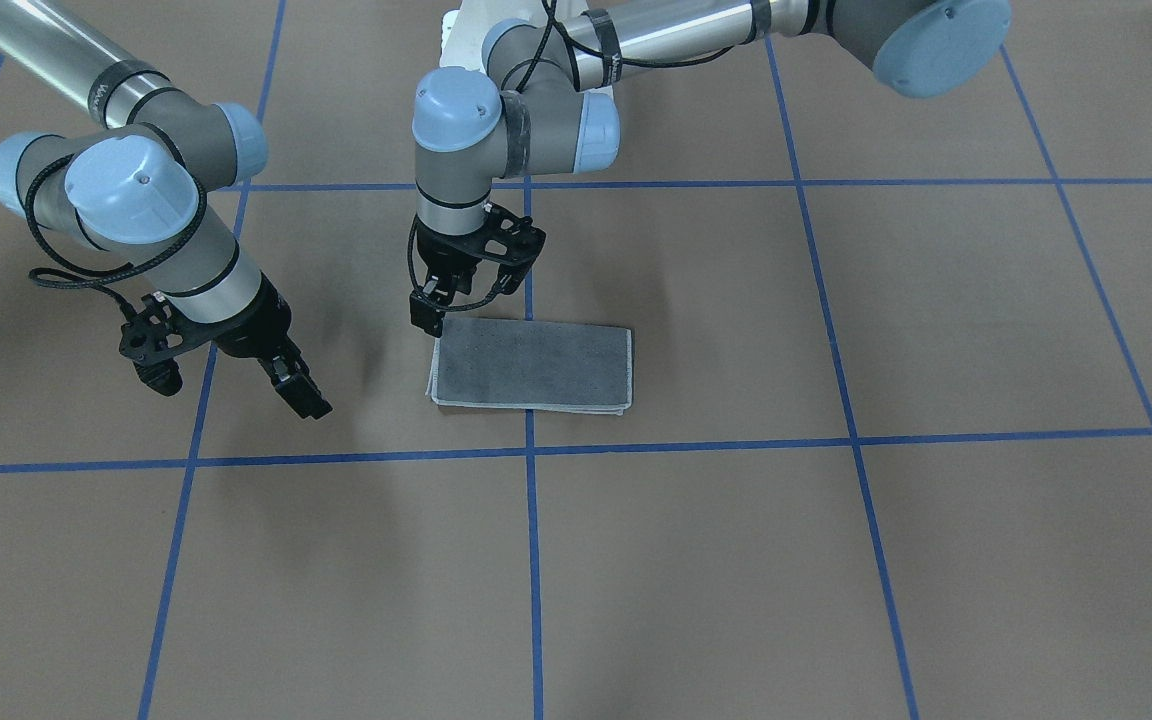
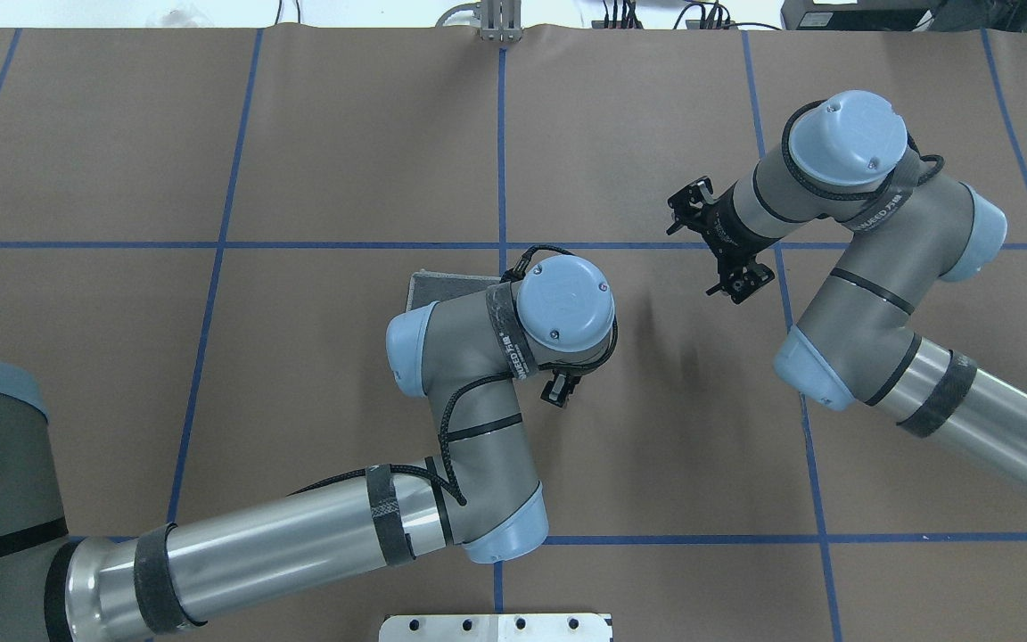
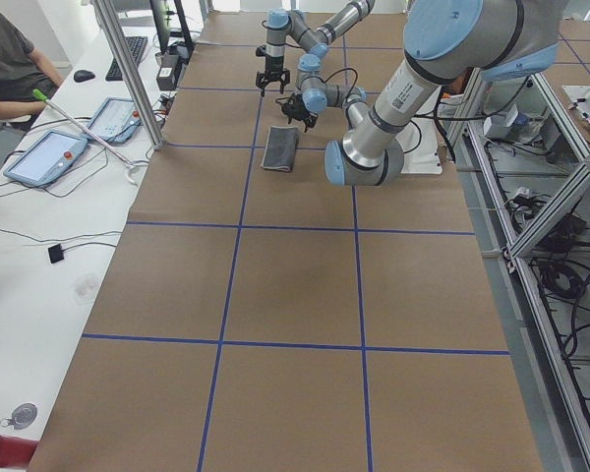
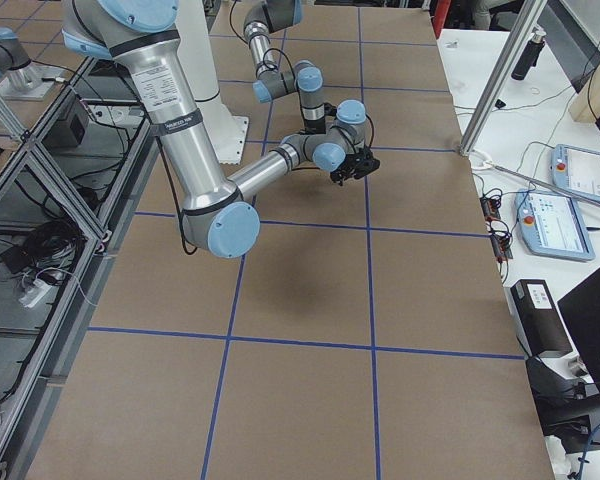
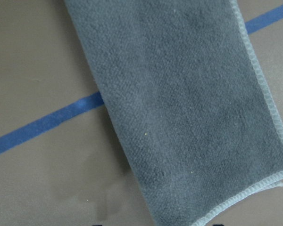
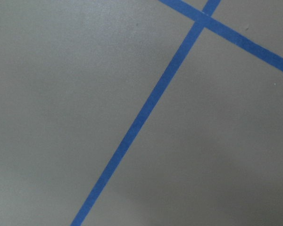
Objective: Fold towel twice with both arms
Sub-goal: 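Move the left gripper to the folded towel's end while the right gripper withdraws, then lower the left gripper onto the folded towel's end and pinch it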
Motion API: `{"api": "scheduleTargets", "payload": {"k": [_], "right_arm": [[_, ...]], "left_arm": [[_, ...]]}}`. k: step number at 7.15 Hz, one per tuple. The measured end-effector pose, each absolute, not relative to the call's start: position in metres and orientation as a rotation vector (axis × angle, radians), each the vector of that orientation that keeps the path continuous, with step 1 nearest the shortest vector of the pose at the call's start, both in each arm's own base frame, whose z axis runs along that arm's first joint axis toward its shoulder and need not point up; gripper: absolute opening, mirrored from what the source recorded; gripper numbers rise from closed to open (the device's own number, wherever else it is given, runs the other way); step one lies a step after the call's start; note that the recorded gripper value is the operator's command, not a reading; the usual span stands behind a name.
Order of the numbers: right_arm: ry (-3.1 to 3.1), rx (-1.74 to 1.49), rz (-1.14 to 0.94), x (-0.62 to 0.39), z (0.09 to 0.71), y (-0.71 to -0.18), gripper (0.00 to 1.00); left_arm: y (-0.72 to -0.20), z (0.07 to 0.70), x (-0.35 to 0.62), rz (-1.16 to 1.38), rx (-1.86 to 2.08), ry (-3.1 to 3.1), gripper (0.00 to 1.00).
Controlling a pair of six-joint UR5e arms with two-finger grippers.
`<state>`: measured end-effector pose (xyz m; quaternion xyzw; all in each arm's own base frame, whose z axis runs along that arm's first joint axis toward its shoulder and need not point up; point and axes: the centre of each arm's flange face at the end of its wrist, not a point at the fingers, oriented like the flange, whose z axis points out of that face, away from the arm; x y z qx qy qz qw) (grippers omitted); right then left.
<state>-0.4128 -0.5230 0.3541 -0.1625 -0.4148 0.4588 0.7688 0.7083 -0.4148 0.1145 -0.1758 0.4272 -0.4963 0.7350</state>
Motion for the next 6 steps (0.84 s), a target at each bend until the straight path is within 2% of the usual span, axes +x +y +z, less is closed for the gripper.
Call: {"api": "scheduleTargets", "payload": {"k": [2,6], "right_arm": [[-0.896,-0.352,0.997,-0.4118,0.3572,-0.5239,1.00],[-0.896,-0.346,0.999,-0.4076,0.3589,-0.5269,1.00]], "left_arm": [[-0.4182,0.1161,0.7122,-1.102,-0.369,0.946,0.74],[-0.4178,0.1179,0.7174,-1.107,-0.363,0.941,0.72]]}}
